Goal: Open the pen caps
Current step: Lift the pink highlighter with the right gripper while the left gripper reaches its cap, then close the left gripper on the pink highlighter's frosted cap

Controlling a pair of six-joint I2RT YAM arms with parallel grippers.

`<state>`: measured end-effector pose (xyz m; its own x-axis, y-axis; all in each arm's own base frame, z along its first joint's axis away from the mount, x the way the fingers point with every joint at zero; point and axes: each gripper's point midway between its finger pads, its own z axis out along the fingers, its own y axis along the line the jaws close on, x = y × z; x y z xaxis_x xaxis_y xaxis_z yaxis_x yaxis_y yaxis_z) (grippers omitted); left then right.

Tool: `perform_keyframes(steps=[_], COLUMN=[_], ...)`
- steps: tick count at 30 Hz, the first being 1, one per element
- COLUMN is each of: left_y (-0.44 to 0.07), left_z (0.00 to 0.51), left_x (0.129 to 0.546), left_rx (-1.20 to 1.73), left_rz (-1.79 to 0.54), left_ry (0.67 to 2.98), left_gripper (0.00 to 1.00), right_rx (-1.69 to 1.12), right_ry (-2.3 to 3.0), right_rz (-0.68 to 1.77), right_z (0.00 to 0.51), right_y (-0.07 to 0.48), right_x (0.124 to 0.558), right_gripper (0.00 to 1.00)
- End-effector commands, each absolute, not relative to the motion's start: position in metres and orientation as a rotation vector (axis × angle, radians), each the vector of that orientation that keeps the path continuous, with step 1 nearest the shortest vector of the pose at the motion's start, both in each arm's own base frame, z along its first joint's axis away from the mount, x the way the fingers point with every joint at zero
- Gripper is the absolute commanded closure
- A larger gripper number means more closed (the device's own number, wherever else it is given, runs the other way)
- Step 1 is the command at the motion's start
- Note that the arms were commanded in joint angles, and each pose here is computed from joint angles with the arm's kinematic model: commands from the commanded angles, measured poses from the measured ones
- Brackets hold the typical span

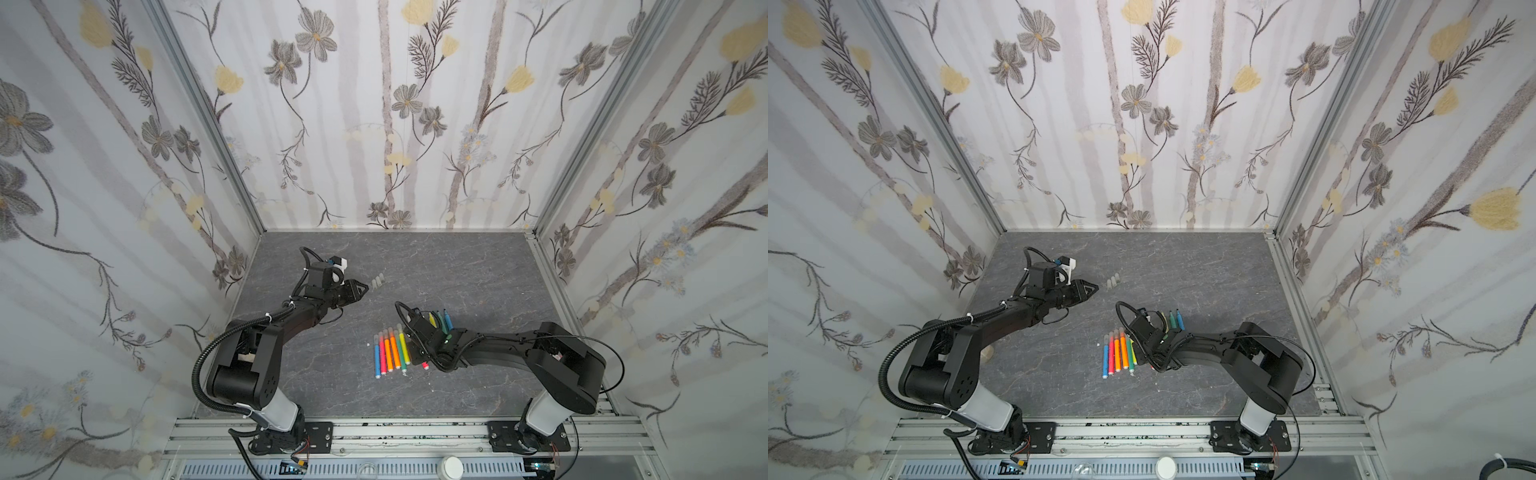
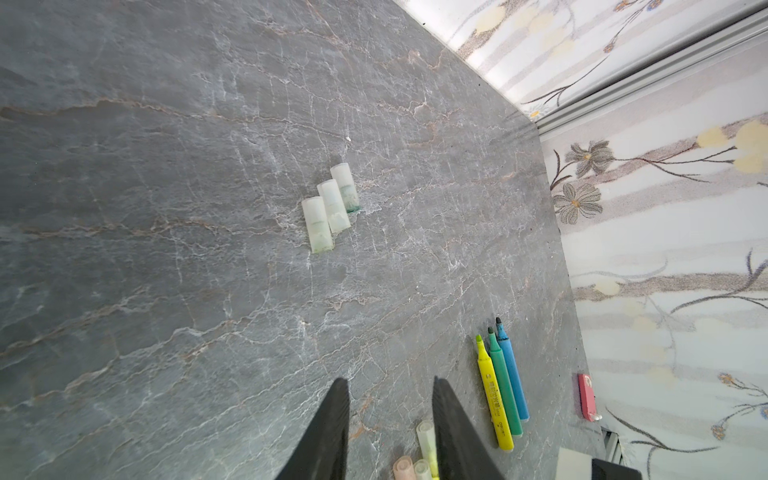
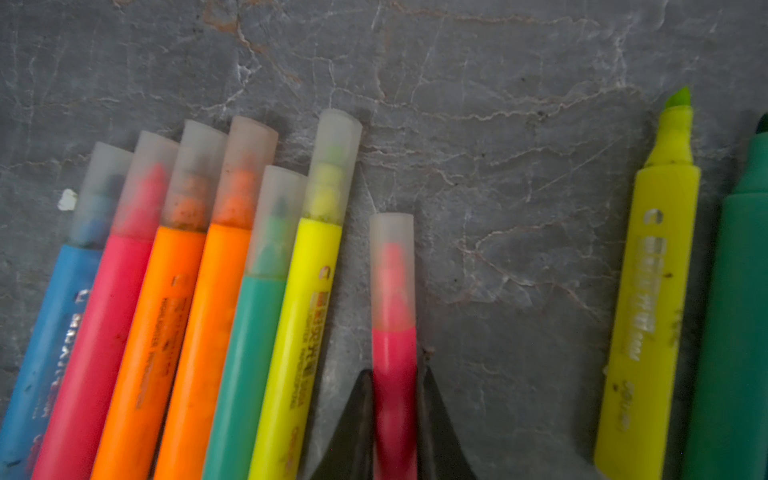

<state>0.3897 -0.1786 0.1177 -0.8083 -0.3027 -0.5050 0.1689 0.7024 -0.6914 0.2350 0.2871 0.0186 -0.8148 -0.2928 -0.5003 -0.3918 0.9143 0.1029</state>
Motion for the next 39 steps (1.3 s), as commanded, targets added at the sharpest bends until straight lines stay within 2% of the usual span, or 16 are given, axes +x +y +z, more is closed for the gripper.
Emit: perform_keyframes(steps=[1,11,16,22,33,39], left_y=[-0.185,-0.239,-0.269,-0.293,-0.304,-0.311], left_z=[0.124,0.146,0.16,0.151,0.147,0.143], left_x=[0.383,0.347,0.332,0.326,0.337,0.341], left_rx=[-0.064,0.089,0.146,0.183,0.158,0.155], left_rz=[-1.045,-1.252,-1.373,-1.405,-1.405,-1.428], left_ry=[2.296,2.276,2.231,2.252,2.247,2.251], left_gripper=[0.67,0.65,0.64,0.63,0.63,0.67], right_rx=[-0.511,-0.447,-0.417,-0.424,-0.437,-0.432], right_ry=[2.63,2.408,2.349,2.32,2.311,2.303], right_rz=[0.255,0.611,0.666,0.696,0.745,0.75], right_z=[0.016,0.096,0.121,0.133,0.133,0.135], right_y=[0.276,0.29,0.292,0.305,0.315,0.315], right_x=[0.227,0.259,0.281,0.294,0.295,0.295], right_gripper=[0.9,0.94,0.94,0.95,0.95,0.95])
